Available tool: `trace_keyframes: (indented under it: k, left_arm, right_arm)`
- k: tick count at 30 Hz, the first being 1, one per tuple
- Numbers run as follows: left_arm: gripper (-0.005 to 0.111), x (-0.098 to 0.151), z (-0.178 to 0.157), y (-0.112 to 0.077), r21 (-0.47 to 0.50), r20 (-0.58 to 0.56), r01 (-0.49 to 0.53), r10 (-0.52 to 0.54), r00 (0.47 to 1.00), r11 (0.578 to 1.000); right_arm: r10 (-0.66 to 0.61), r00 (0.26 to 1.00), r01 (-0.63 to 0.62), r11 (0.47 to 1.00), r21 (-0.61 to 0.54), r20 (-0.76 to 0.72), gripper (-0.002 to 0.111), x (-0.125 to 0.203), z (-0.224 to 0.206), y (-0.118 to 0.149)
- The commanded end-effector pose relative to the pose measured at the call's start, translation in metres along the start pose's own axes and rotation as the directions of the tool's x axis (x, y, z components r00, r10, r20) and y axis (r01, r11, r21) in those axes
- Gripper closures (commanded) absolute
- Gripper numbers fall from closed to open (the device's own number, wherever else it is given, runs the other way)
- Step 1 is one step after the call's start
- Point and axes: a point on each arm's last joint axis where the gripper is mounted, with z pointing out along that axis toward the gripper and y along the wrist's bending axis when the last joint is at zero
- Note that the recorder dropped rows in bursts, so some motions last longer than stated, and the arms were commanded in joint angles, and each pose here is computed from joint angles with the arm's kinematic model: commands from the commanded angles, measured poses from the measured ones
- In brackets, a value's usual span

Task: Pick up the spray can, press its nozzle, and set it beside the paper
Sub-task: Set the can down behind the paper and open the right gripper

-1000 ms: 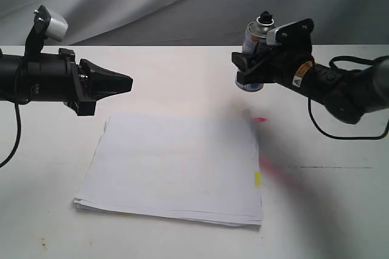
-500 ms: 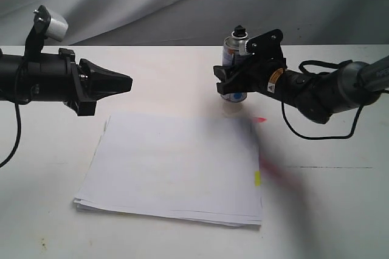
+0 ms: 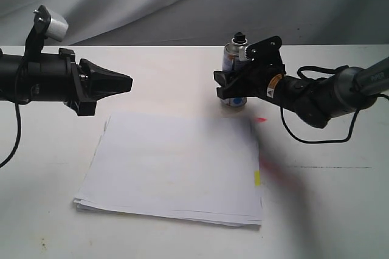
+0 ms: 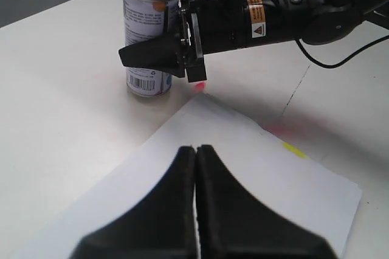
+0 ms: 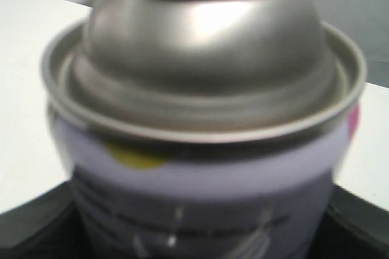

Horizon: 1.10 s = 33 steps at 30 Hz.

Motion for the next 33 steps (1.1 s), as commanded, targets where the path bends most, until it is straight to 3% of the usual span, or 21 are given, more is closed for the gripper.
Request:
trace_keyframes:
  k: [1,19,21,25,30,33]
  left_arm:
    - [0.107,-0.0021,-0.001,-0.0014,-0.003,0.017,0.002,-0.002,1.0,1.0]
    - [0.107,-0.0034,-0.0011,-0.0009,-0.009,0.03,-0.007,0.007,1.0,1.0]
    - [0.107,-0.0034,-0.0011,-0.0009,-0.009,0.03,-0.009,0.01,0.999,1.0]
    - [0.107,-0.0035,-0.0011,-0.0009,-0.009,0.032,-0.01,0.01,0.999,1.0]
    - [0.107,-0.0035,-0.0011,-0.0009,-0.009,0.032,-0.012,0.012,0.999,1.0]
    - [0.107,-0.0035,-0.0011,-0.0009,-0.009,0.032,-0.014,0.015,0.999,1.0]
  right_arm:
    - [-0.004,0.999,0.005,1.0,-0.022,0.038,0.108,-0.0104,-0.0002,0.003]
    - [-0.026,1.0,0.026,0.999,-0.029,0.003,0.108,-0.0072,-0.0002,0.0037]
    - [-0.041,0.999,0.041,0.999,-0.032,-0.008,0.103,-0.0061,-0.0002,0.0039]
    - [-0.045,0.999,0.045,0.998,-0.035,-0.009,0.078,-0.006,-0.0002,0.0041]
    - [-0.045,0.999,0.045,0.998,-0.035,-0.009,0.034,-0.006,-0.0002,0.0041]
    - [-0.045,0.999,0.045,0.998,-0.035,-0.009,0.02,-0.006,-0.0002,0.0041]
